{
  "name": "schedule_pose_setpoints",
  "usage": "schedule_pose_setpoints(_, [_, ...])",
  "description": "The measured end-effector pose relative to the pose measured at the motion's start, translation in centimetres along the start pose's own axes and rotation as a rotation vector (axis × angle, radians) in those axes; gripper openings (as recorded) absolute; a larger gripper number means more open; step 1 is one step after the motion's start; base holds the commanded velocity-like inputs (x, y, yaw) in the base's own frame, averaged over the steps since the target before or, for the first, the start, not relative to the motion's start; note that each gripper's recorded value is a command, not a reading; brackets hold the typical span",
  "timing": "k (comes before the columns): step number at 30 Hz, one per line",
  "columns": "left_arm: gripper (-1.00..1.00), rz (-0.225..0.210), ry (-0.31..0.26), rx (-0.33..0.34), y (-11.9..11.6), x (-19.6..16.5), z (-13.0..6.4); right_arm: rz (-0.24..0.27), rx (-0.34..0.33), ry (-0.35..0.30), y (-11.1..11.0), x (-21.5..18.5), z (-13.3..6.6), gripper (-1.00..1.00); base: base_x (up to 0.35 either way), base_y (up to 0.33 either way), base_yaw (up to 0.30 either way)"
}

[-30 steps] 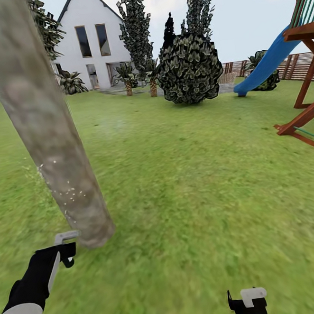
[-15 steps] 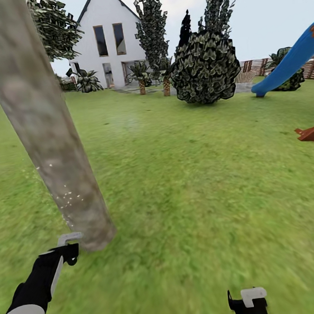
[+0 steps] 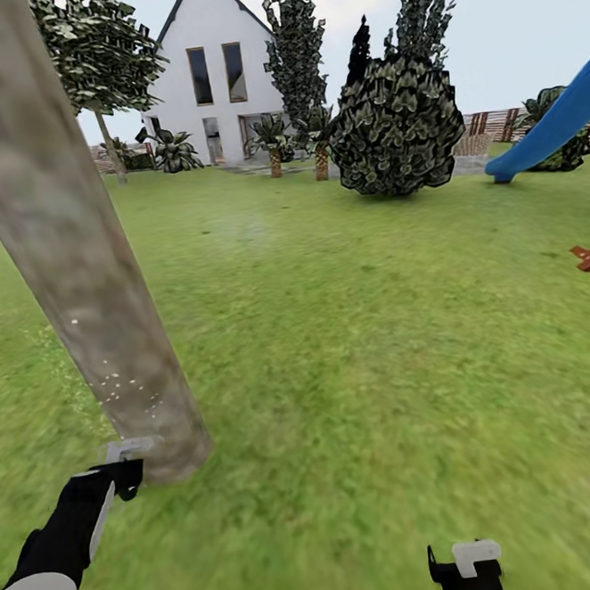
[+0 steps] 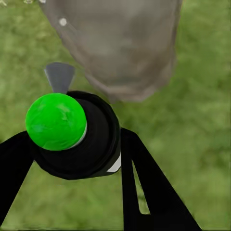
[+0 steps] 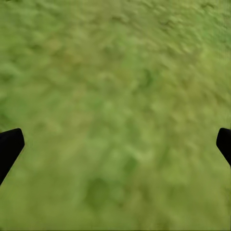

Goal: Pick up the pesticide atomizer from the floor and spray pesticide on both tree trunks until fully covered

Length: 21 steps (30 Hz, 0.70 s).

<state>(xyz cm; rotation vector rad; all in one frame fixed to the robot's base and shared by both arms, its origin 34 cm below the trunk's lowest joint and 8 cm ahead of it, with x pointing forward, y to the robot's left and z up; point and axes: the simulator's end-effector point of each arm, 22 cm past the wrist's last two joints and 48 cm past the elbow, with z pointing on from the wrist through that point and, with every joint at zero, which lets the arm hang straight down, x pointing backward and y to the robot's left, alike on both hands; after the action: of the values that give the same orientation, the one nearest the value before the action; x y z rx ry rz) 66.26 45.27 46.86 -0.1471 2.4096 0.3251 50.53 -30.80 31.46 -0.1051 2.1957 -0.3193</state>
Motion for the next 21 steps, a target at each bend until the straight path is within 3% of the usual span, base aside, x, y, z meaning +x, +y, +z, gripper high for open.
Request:
schedule_pose_setpoints(2, [-1.00,-0.038,-0.003,-0.016,1.5,0.0,0.0,0.000,0.000,0.000,0.0,0.0,0.0,1.00,0.000,0.000,0.277])
schedule_pose_setpoints(4, [-1.00,-0.045,-0.003,-0.011,1.2,0.0,0.0,0.000,0.000,0.000,0.0,0.0,0.0,1.00,0.000,-0.156,0.226])
schedule_pose_setpoints(6, [-1.00,-0.026,-0.006,0.011,-0.8,-0.3,-0.1,0.000,0.001,0.000,0.0,0.0,0.0,1.00,0.000,-0.244,0.068])
schedule_pose_setpoints(7, [-1.00,0.006,-0.007,0.004,-1.8,-0.5,-0.2,0.000,0.001,0.000,0.0,0.0,0.0,1.00,0.000,-0.262,0.019])
schedule_pose_setpoints(8, [-1.00,0.033,0.003,-0.043,-1.6,-0.4,-0.2,0.000,0.000,0.000,0.0,0.0,0.0,1.00,0.000,-0.268,0.003])
schedule_pose_setpoints(9, [-1.00,0.039,0.016,-0.073,-1.6,0.0,-0.2,0.000,0.000,0.000,0.0,0.0,0.0,1.00,0.000,-0.269,0.001])
schedule_pose_setpoints(13, [-1.00,0.038,0.009,-0.072,-2.8,0.0,-0.3,0.000,0.000,0.000,0.0,0.0,0.0,1.00,0.000,-0.159,0.106])
schedule_pose_setpoints(17, [-1.00,-0.030,0.019,-0.097,-0.6,0.5,-0.2,0.000,0.000,0.000,0.0,0.0,0.0,1.00,0.000,-0.007,0.269])
schedule_pose_setpoints(21, [-1.00,-0.039,0.020,-0.091,-1.1,0.6,-0.2,0.000,0.000,0.000,0.0,0.0,0.0,1.00,0.000,-0.182,0.140])
